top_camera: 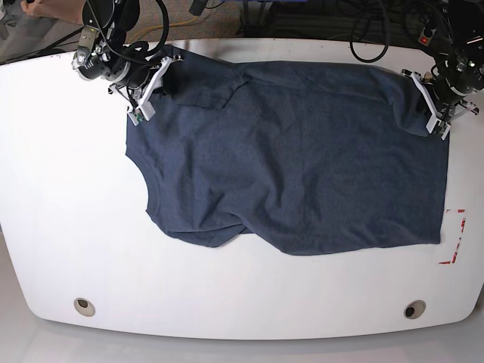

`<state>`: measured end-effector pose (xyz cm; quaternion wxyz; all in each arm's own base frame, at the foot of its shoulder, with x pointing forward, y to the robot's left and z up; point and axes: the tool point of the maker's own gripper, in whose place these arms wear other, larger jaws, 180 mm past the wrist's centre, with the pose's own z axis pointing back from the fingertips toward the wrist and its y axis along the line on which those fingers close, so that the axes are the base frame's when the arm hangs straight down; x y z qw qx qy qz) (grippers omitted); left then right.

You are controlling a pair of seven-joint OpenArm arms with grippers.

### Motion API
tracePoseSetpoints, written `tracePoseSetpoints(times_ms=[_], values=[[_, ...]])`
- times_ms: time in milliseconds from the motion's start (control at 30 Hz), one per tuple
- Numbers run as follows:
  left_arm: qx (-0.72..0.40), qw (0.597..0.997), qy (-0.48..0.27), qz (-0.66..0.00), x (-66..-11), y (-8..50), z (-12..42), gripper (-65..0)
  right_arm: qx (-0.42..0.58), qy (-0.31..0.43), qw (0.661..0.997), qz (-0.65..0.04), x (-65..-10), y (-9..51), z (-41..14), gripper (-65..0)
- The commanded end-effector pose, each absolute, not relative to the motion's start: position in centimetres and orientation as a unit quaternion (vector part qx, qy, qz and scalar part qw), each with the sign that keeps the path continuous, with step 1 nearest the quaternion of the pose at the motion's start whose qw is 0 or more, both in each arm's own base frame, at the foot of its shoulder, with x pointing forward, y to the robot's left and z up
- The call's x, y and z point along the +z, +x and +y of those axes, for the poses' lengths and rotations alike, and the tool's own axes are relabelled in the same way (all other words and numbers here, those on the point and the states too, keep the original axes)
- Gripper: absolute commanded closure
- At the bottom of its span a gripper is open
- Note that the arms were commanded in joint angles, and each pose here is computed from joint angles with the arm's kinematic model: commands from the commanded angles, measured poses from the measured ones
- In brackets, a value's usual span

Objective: Fold the T-shirt properly
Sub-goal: 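Pull the shirt edge taut with both grippers and lower it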

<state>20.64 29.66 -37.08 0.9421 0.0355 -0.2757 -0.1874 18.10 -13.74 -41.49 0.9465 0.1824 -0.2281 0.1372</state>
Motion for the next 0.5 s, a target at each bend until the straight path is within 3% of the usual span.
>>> tracePoseSetpoints(times_ms=[0, 133, 467], values=[[-0.192, 0.935, 0.044, -0.294, -35.9, 21.4, 30.0, 0.0, 0.15, 0.173, 0.936, -0.267, -39.3, 19.1, -13.6, 0.0], [-0.197, 0.931, 0.048, -0.305, -35.2, 21.8, 29.6, 0.0, 0.166, 0.158, 0.928, -0.294, -37.2, 19.4, -13.5, 0.0], [-0.199, 0.922, 0.057, -0.328, -33.8, 23.3, 29.5, 0.0, 0.16, 0.224, 0.888, -0.37, -33.2, 22.2, -13.1, 0.0]])
